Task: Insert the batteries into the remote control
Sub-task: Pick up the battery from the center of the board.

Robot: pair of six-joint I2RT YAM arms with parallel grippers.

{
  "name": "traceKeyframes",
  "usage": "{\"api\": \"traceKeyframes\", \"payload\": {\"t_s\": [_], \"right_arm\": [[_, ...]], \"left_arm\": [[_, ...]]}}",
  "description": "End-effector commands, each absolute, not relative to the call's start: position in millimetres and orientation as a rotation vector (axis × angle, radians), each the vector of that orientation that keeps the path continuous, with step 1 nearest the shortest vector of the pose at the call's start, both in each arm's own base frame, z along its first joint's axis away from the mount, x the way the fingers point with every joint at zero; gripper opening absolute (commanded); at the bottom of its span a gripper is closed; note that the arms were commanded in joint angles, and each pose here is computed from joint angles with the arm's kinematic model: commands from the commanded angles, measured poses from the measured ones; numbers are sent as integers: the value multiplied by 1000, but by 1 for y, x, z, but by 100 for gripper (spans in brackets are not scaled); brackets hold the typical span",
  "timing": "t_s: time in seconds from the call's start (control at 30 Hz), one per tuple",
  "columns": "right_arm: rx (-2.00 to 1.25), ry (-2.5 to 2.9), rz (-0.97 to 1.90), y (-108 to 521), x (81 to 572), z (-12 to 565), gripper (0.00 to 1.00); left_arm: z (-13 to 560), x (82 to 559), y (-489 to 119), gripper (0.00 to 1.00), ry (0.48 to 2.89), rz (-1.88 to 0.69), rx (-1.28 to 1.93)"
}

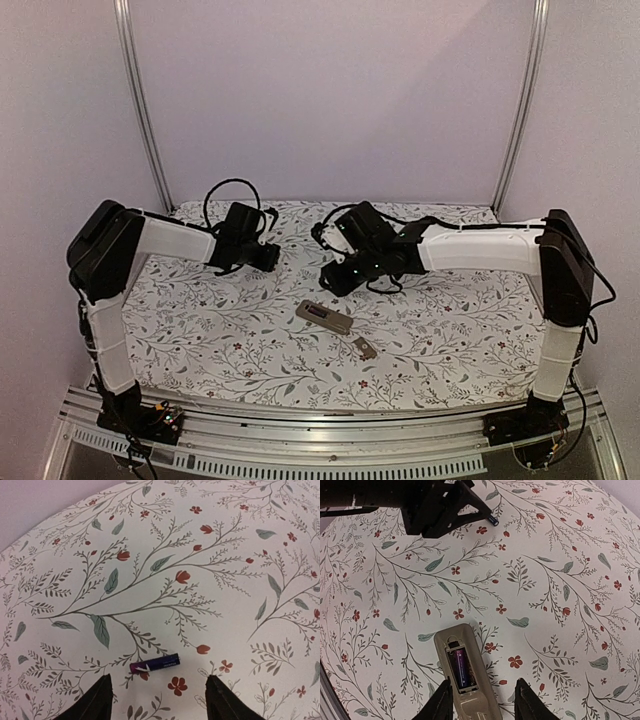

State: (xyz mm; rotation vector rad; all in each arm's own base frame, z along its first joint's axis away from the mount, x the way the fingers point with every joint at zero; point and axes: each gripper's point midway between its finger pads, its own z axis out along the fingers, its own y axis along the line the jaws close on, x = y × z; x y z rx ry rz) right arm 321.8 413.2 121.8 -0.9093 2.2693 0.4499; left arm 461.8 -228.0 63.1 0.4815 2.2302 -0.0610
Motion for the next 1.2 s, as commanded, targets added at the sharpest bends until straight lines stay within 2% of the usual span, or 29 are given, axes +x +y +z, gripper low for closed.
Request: {"api": "traceKeyframes", "payload": {"t_s": [0.0,0.13,0.3,0.33,0.37,0.5,0.63,0.87,1.17], "right_arm": [[-942,2204,514,413,318,139,42],[-963,2208,524,410,312,132,43],[-972,2207,541,409,307,127,43],[-976,2207,541,409,307,126,44],[-978,2209,541,408,307,125,44],[-989,2206,550,410,305,123,44],[-993,2205,553,408,304,121,45],[-1005,2216,563,407,300,115,45],[-1018,2216,554,404,297,114,45]], "left_arm": [[33,471,-243,64,2301,-45,717],[33,492,-240,64,2296,-90,760],[31,484,-258,65,2272,-348,937],[31,479,-264,75,2264,-393,993],[31,475,-267,77,2257,-414,1043],[20,480,-257,77,2297,-318,1141],[-3,481,-233,72,2369,-165,1223],[1,482,-228,72,2256,-170,1336],[-14,479,-213,71,2310,-284,1375]]}}
